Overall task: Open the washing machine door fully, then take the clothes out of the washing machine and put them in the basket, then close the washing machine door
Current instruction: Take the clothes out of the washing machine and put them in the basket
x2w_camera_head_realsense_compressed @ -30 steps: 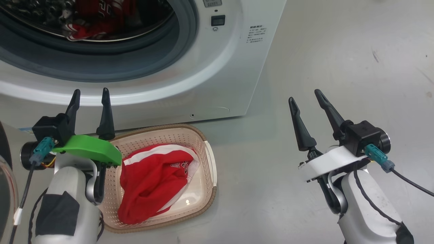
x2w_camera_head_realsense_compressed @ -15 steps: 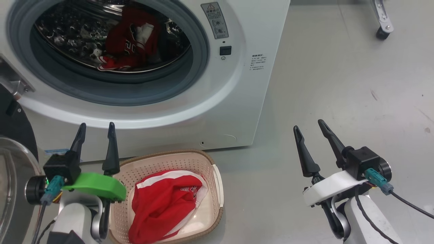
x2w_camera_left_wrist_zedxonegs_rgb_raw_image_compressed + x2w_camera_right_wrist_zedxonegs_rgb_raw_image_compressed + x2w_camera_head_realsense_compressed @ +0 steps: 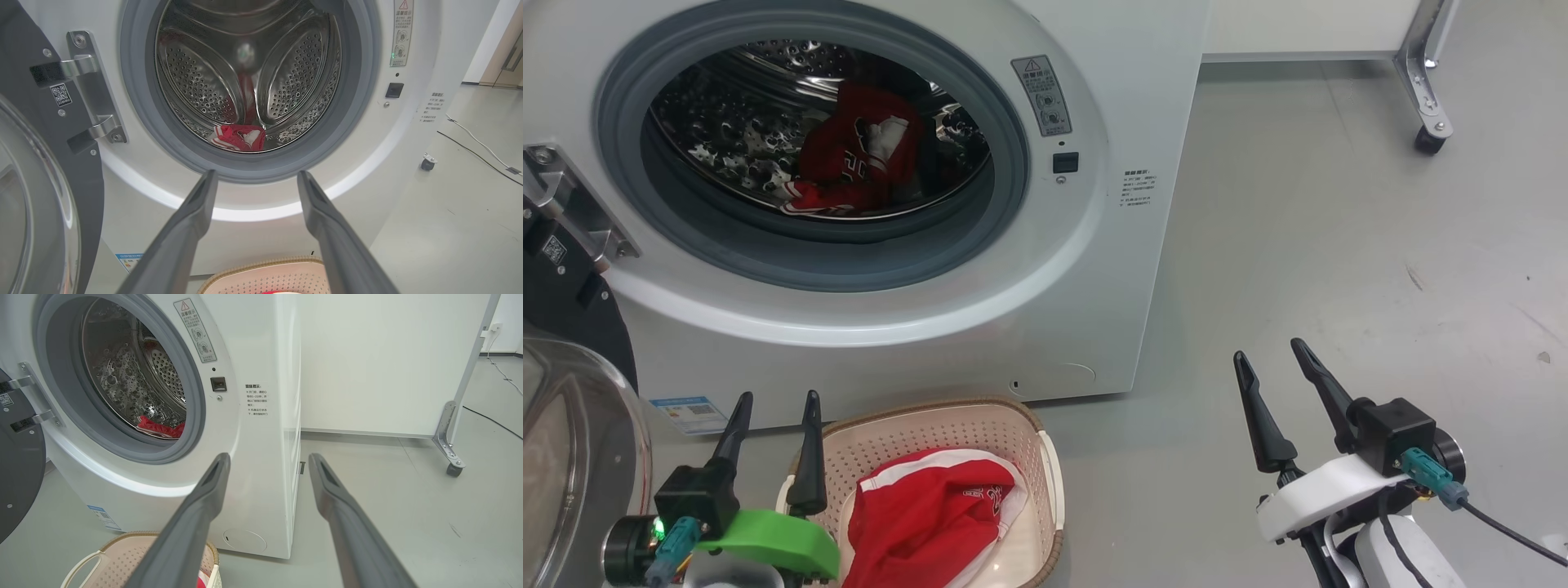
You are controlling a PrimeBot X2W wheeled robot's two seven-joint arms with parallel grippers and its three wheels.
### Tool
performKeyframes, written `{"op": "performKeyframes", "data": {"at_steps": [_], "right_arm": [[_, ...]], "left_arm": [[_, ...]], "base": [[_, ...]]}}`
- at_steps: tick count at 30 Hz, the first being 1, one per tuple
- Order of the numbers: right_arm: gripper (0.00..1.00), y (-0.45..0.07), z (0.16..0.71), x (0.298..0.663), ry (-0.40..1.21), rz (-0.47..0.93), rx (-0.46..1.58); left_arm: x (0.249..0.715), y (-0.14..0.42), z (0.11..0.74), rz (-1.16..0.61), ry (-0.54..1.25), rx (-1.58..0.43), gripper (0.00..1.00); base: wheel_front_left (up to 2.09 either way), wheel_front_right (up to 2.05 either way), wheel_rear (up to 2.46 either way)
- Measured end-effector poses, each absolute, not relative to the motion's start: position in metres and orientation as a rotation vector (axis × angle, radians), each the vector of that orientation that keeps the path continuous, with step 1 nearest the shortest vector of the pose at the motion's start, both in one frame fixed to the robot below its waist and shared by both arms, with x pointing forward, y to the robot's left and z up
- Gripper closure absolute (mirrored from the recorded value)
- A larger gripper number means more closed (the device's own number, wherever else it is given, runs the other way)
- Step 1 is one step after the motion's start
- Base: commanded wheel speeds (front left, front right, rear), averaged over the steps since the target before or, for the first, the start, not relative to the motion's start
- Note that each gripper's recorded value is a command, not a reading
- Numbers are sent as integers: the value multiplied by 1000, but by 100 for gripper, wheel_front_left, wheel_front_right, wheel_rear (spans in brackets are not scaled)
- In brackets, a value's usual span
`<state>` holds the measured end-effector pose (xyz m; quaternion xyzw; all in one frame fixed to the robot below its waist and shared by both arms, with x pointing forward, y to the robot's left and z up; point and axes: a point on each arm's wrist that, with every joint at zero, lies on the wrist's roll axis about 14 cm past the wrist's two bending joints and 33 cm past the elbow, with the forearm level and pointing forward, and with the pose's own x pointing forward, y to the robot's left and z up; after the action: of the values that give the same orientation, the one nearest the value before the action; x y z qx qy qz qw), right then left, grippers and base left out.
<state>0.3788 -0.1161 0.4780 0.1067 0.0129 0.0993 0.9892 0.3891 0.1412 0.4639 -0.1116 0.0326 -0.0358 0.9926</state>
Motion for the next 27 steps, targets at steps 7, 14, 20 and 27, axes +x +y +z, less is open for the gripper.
{"op": "performKeyframes", "data": {"at_steps": [7,14,20,27], "right_arm": [[0,-118,474,370,38,190,217],[0,-119,474,367,39,186,219],[0,-118,474,367,36,191,220],[0,-118,476,367,33,191,221]], "left_arm": [[379,143,464,-56,66,-223,0],[372,143,465,-48,69,-223,0],[368,142,466,-46,72,-224,0],[366,140,470,-53,71,-227,0]], "base": [[0,0,0],[0,0,0],[0,0,0],[0,0,0]]}}
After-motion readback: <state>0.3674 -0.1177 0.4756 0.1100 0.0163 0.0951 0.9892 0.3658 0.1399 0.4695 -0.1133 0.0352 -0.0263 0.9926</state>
